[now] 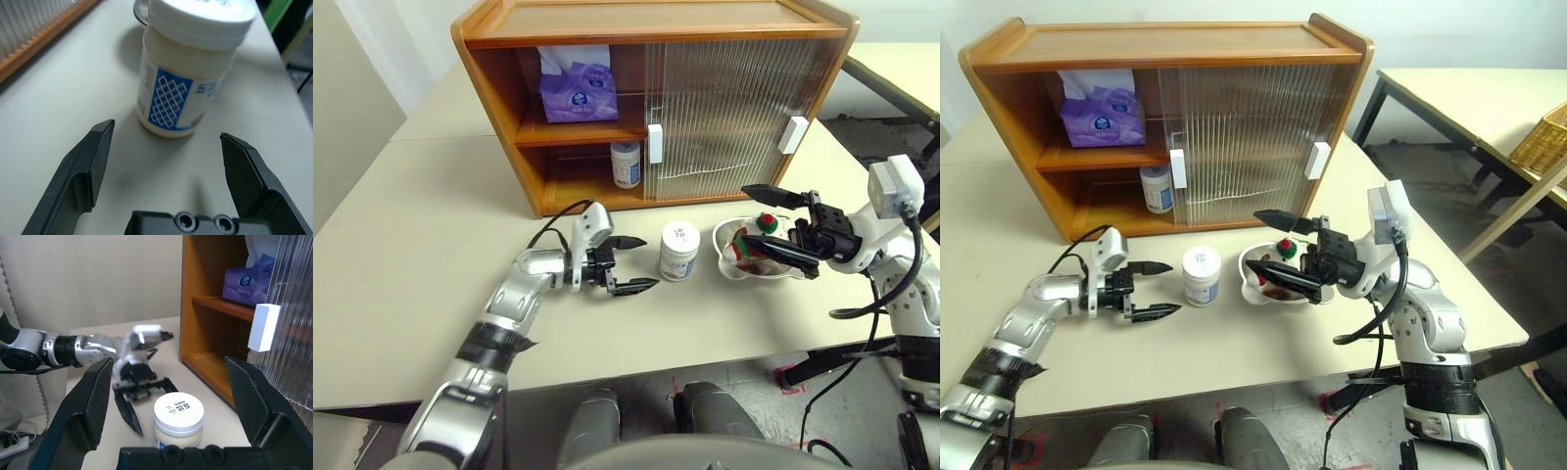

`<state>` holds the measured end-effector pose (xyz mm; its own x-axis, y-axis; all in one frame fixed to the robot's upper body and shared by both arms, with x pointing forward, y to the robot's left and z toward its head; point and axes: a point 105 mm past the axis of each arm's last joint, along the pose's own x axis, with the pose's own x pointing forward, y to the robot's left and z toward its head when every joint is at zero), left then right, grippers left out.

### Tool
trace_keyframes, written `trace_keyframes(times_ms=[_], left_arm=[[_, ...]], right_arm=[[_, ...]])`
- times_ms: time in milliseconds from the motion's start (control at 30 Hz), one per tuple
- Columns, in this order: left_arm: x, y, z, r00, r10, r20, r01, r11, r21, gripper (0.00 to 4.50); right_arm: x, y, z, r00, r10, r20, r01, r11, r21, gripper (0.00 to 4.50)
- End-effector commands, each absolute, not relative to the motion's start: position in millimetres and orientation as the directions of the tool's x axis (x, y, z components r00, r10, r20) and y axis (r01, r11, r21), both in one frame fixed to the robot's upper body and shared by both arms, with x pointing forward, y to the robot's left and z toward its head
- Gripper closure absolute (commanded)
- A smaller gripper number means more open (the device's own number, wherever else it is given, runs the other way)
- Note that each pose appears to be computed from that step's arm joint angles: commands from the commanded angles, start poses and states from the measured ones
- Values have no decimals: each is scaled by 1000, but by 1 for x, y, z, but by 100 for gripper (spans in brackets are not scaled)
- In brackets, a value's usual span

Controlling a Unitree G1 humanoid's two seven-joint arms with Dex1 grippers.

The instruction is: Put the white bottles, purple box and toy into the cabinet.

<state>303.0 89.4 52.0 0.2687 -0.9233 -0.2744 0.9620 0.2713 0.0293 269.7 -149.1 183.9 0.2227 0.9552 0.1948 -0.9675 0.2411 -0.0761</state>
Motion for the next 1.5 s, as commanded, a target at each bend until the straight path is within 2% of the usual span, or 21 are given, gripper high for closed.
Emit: trace_keyframes(times_ms=[33,367,467,533,567,767,900,1067,1233,1500], left_arm=[[304,80,44,232,-928,-292,971,238,17,5],[308,57,35,222,-934,-282,971,237,-22,5],[309,56,34,226,-935,-273,968,248,-48,62],[308,56,33,223,-935,-275,967,248,-57,126],[308,57,33,226,-934,-275,966,251,-56,140],[311,64,33,265,-924,-276,957,287,-42,141],[319,74,38,353,-896,-269,931,366,0,141],[329,101,47,535,-811,-238,840,540,48,141],[327,118,55,627,-750,-212,773,632,55,141],[344,159,77,817,-554,-160,572,813,105,141]], right_arm=[[267,-148,187,222,957,185,-967,240,-84,0],[269,-150,186,224,958,178,-967,241,-79,0],[269,-152,184,224,959,175,-968,240,-77,0],[268,-152,183,225,959,172,-968,240,-75,0],[268,-152,183,224,959,171,-968,239,-75,0],[267,-151,181,219,962,165,-970,233,-72,0],[267,-151,180,214,962,169,-971,229,-73,0],[266,-152,179,197,965,174,-975,212,-70,0],[267,-152,177,195,965,174,-975,209,-70,0],[269,-151,175,182,968,174,-978,196,-67,0]])
